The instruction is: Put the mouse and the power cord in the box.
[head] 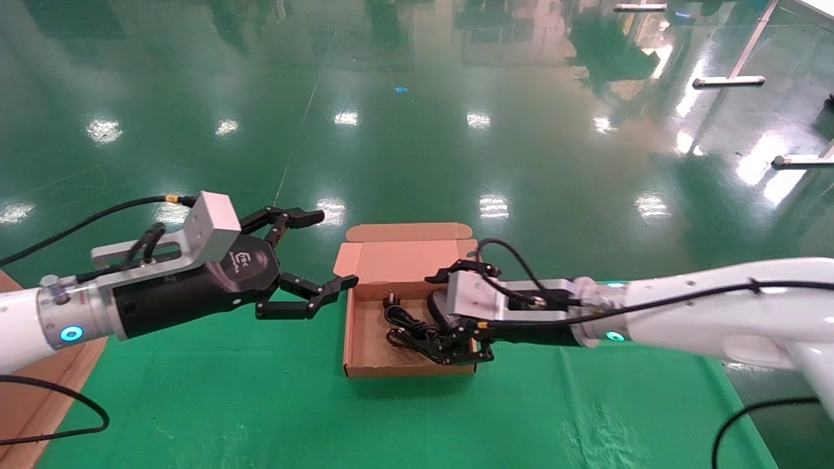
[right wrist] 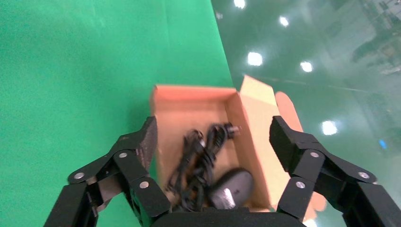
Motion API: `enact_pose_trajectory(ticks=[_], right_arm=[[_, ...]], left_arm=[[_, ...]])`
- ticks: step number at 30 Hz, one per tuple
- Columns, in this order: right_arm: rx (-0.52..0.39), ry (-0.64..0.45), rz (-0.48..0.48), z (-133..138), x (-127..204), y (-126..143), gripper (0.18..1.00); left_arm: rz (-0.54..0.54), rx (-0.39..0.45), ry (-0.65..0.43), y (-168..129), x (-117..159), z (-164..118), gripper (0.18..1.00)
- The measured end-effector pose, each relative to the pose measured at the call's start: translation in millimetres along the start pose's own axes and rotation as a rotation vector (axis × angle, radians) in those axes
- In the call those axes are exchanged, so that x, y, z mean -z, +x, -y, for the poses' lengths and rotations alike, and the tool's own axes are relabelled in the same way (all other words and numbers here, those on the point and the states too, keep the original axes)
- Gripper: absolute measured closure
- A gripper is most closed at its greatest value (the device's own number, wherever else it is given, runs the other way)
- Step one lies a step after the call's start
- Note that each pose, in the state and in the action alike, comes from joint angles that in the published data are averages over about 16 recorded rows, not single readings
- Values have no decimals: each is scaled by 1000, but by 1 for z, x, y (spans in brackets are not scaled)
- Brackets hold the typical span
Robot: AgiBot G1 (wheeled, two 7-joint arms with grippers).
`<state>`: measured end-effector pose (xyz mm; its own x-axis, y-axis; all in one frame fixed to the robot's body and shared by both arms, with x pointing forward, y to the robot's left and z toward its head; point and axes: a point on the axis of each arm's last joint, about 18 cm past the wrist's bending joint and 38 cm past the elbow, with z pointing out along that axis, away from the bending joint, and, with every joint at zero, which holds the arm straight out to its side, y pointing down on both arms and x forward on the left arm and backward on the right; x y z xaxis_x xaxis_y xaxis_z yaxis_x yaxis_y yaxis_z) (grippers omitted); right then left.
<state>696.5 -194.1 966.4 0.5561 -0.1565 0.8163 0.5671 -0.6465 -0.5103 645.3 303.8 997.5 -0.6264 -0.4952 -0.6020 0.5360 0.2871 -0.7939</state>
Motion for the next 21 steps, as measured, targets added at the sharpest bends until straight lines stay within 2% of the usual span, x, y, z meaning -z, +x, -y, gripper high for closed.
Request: enact_pose_trajectory(ticks=[4, 10, 21], right_arm=[[-77, 64, -4, 1, 17, -7, 329], [-178, 156, -5, 5, 46, -17, 251], [-316, 310, 15, 19, 106, -36, 187]], left_arm=[[-30, 28, 36, 9, 8, 9, 184], [-80, 65, 81, 24, 21, 22, 184], [-182, 116, 135, 54, 47, 48, 184]])
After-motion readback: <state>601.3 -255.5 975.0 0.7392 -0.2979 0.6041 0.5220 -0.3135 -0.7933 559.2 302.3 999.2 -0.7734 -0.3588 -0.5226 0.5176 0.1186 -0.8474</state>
